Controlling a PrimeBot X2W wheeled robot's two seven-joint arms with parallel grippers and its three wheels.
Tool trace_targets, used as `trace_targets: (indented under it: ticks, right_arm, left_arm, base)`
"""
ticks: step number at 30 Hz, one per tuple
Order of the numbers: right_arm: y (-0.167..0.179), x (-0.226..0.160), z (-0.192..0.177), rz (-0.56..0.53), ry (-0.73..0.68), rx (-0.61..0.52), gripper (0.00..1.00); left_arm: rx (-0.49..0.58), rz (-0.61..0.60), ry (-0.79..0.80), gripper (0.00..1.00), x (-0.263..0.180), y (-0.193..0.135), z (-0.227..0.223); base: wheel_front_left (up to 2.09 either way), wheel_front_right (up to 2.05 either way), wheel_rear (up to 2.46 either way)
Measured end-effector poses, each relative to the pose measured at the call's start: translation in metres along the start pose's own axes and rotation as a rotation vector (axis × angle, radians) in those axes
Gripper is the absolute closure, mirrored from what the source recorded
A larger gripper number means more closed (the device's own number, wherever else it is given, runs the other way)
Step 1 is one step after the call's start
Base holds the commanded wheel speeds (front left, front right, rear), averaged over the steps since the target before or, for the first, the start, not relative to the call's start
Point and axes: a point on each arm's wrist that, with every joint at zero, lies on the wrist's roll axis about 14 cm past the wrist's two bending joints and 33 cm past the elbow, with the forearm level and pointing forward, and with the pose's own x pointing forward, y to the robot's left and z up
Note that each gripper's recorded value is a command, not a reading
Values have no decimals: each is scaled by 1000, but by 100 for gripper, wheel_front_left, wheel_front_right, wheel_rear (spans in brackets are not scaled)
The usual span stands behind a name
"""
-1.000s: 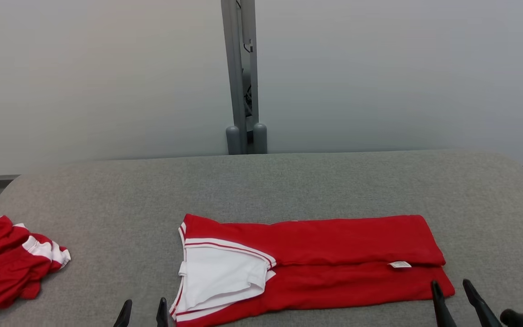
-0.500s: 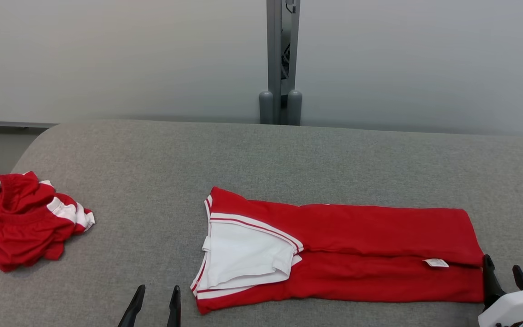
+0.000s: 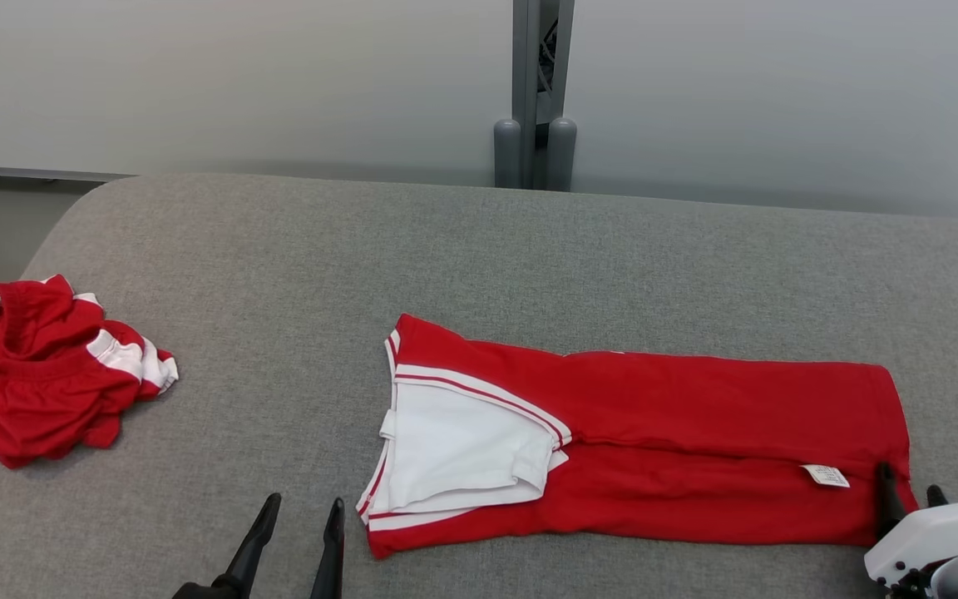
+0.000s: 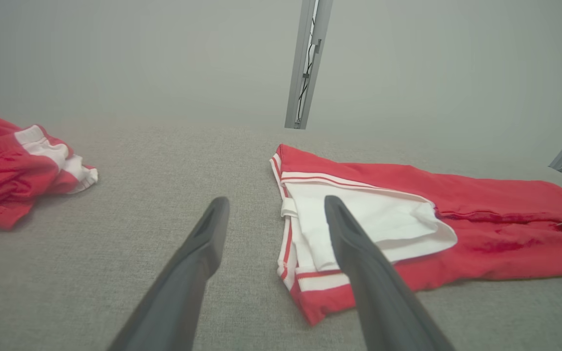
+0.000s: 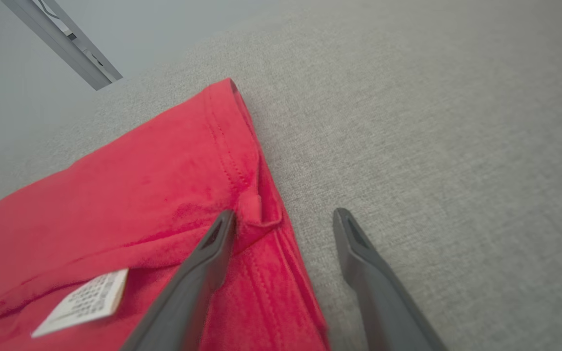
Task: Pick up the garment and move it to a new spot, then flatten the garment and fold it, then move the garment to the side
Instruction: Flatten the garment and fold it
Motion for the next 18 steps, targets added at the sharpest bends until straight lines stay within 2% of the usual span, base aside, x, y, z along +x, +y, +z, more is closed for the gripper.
trace_targets:
  ticks: [2,3,4,5,6,7,14,18]
  right_arm:
    - [1,1,-4,-3,22,-1,3]
    - [1,2,-6,-5,35,0,18]
    - [1,3,-7,-7,44,3,52]
    - [2,3,-9,-6,57,4,67]
    - [4,4,-11,-4,69,4,95]
    - [6,4,-12,2,79,1,100]
    - [6,2,-2,8,40,-11,100]
    - [-10,0,22,-12,-27,-23,100]
  left_arm:
    - [2,-3,-3,0,1,0,1]
    - [2,-2,-3,0,1,1,1]
    - [3,0,-2,0,1,2,1]
    - [4,3,-2,0,1,3,1]
    - [5,7,-3,0,1,4,1]
    - [4,6,-4,0,1,5,2]
    - [5,10,-23,0,-1,6,6]
    - [7,5,-36,0,0,6,10]
  base:
    - [0,0,0]
    - [0,0,0]
    - [0,0,0]
    - [0,0,0]
    - [0,0,0]
    - [0,0,0]
    - [0,0,0]
    - [0,0,0]
